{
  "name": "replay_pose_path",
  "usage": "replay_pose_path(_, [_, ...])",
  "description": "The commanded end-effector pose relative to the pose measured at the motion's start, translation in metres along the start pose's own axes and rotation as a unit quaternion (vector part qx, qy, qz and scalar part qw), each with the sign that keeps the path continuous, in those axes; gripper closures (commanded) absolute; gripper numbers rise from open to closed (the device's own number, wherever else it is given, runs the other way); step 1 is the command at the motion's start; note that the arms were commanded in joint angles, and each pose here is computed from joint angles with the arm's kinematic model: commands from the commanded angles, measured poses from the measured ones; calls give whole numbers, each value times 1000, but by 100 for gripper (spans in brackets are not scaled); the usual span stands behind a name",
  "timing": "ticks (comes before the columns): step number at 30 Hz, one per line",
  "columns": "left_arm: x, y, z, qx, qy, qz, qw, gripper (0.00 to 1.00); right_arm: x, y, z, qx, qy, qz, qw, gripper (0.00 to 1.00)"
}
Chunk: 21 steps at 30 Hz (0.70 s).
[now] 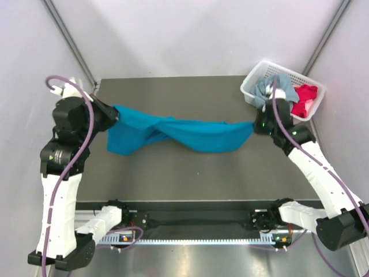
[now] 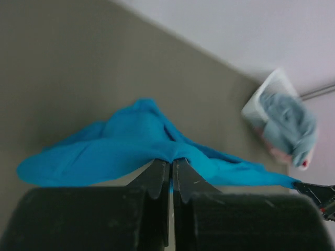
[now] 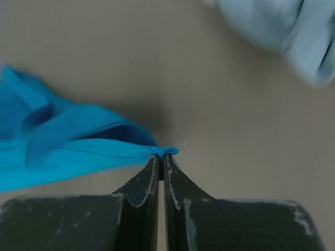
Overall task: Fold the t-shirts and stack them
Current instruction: Flatten the tshirt out
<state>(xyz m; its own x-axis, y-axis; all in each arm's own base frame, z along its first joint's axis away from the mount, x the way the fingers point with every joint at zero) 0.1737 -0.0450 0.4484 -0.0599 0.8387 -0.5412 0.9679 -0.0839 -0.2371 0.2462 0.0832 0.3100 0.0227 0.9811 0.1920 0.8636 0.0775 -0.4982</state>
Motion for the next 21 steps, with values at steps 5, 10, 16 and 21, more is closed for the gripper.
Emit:
replay_pose_path(5, [-30,-13,-44,-40,-5,33,999,100,1,-38,-8,-10,-4,-30,1000,100])
replay_pose_path(10, [-58,-22,-86,-100,-2,73,992,100,10,-45,-60,-69,-24,-16,997,100])
replay_pose_path(16, [-73,-29,-109,-151,1,108,983,100,17,-59,-113,-154,-33,-5,988,100])
replay_pose_path(21, [-89,-41,-132,-215,14,159,964,100,29,-86,-173,-256,-22,-17,966,100])
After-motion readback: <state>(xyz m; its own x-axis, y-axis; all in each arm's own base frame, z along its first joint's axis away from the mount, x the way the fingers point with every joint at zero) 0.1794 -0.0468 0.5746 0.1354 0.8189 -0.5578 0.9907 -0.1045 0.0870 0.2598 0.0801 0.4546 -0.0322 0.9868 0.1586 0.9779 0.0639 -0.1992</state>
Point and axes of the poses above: each gripper's point midway between its finger pads, its own y axis out along the fingers, its own x axis along the line the jaws close on, z = x × y, the point moved 9 cm from there along -y, back along the fingers, and after that the axes turned 1 degree about y, right-handed, at the moved point
